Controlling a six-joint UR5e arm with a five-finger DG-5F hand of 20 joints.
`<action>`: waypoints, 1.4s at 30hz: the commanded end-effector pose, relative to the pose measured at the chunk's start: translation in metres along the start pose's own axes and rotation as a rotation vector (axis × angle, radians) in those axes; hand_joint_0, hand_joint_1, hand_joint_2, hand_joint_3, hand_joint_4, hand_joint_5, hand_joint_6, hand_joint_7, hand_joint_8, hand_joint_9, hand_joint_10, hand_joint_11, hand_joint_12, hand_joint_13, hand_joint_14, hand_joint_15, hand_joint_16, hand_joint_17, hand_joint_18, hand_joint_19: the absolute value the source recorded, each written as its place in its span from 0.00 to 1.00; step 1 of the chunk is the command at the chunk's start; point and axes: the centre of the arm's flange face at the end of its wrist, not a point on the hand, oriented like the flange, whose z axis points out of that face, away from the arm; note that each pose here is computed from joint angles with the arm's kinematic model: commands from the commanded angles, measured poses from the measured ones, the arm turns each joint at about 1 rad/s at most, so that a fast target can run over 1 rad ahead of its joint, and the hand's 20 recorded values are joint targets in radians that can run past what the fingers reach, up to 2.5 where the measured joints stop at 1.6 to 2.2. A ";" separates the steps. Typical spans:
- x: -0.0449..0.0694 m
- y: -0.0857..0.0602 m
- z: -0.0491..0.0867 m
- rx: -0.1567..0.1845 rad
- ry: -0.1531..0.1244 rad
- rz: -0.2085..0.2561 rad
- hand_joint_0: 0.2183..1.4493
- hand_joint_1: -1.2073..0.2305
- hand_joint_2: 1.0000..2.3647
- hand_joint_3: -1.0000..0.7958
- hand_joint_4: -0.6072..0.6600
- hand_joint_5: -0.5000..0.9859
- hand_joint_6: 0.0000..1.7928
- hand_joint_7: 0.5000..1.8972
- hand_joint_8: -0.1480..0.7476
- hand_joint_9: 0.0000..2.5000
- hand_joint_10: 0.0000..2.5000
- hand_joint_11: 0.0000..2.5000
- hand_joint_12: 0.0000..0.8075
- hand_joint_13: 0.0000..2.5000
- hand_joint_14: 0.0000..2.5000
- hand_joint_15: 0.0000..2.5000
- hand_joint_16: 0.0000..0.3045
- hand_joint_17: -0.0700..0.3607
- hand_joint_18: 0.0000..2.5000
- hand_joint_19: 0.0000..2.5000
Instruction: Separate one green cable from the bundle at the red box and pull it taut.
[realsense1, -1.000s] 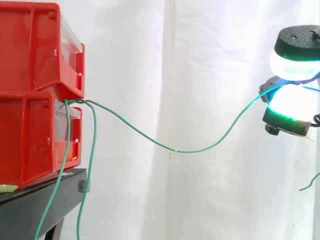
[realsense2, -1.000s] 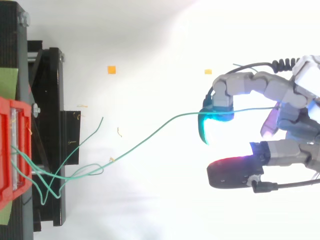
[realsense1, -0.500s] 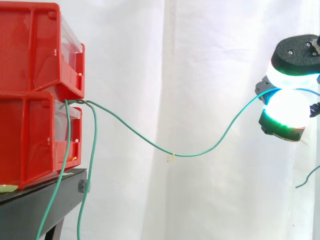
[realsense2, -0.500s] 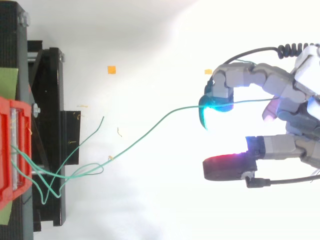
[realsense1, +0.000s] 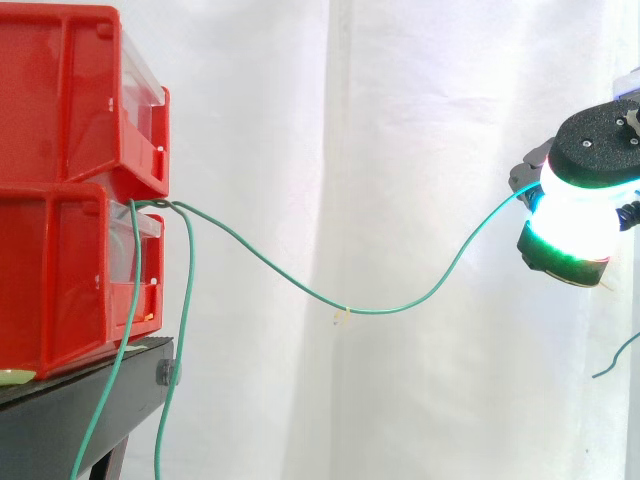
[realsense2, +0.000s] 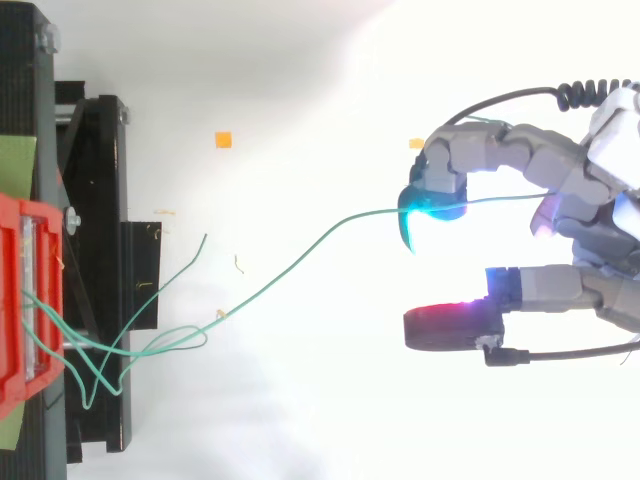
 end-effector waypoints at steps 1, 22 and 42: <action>0.000 0.000 0.000 0.000 0.001 -0.012 0.34 0.38 0.00 0.28 0.52 0.43 0.28 0.67 0.22 1.00 1.00 0.13 0.53 1.00 0.01 0.60 0.17 0.44 0.68 0.07; -0.035 0.015 -0.006 -0.041 -0.056 -0.348 0.35 0.38 0.00 0.28 0.52 0.43 0.28 0.66 0.21 1.00 1.00 0.12 0.52 1.00 0.01 0.60 0.17 0.43 0.68 0.08; -0.033 0.024 -0.001 -0.142 -0.033 -0.557 0.35 0.38 0.00 0.28 0.52 0.43 0.28 0.67 0.21 1.00 1.00 0.13 0.52 1.00 0.01 0.60 0.17 0.43 0.68 0.07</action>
